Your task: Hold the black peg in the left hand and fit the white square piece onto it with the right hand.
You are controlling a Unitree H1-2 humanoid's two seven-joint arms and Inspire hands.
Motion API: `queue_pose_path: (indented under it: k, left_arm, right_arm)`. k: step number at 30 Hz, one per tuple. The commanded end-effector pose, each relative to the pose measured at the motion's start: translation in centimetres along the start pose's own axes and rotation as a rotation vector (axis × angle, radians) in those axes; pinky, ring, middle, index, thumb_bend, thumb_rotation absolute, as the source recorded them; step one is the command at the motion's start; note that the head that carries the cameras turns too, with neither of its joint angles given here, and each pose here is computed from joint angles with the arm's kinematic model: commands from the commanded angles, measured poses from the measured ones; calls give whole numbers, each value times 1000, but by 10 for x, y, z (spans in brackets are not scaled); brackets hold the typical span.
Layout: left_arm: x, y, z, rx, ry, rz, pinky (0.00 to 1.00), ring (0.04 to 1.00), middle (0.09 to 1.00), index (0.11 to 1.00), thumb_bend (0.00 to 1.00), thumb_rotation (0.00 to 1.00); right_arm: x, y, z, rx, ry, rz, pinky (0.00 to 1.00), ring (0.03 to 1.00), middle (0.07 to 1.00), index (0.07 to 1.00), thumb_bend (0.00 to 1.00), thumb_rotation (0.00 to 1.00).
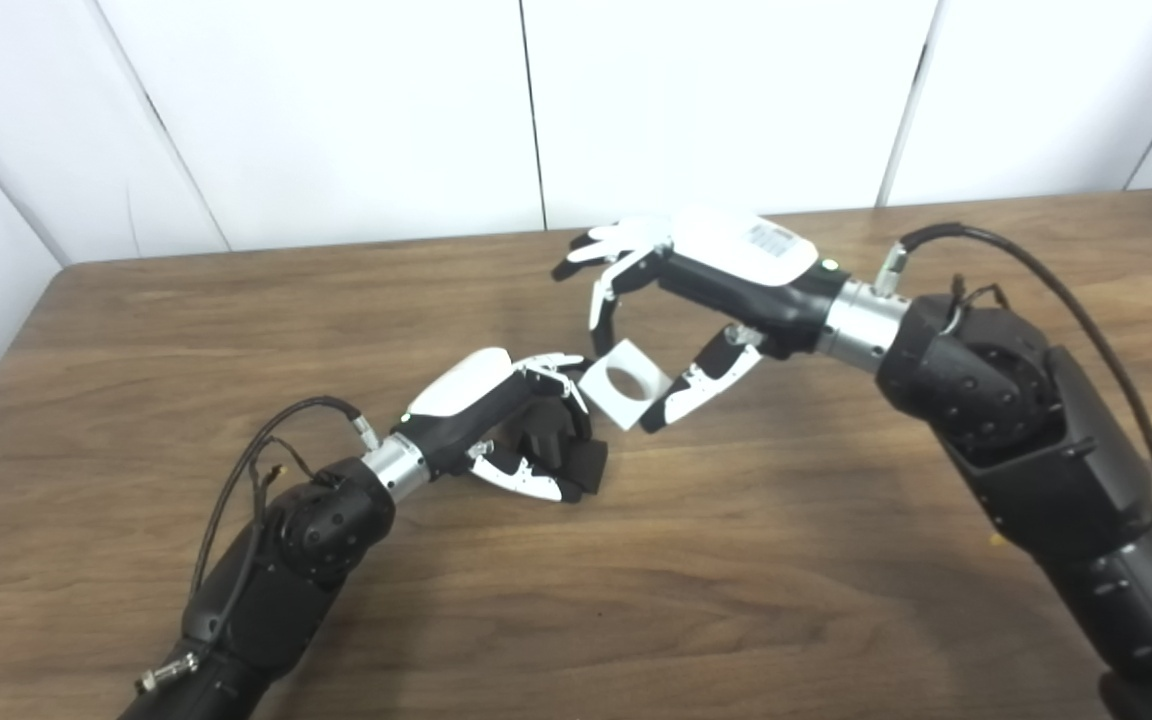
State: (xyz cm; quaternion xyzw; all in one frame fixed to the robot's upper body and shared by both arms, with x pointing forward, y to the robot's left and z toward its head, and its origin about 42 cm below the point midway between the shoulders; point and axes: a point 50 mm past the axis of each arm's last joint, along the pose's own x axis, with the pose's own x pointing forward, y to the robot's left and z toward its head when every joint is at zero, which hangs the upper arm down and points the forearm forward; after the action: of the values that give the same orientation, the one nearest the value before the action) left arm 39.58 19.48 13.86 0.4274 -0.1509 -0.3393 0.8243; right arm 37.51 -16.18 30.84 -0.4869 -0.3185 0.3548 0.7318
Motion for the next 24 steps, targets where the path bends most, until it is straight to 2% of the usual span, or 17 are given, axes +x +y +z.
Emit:
queue_pose_path:
  k: [1,16,24]
  left_arm:
    - [-13,-35,-20,31,140,-148,865,920,896,485,520,83]
    - [-25,-37,-27,47,211,-127,869,916,907,489,517,85]
    - [-25,-40,-29,-23,232,-99,877,922,913,487,518,80]
  right_arm:
    - [12,-26,12,-56,-47,-51,955,917,849,481,518,143]
    - [19,-25,9,-50,-70,-22,931,915,854,482,517,145]
    - [26,-23,5,-37,-61,-14,936,921,854,482,517,144]
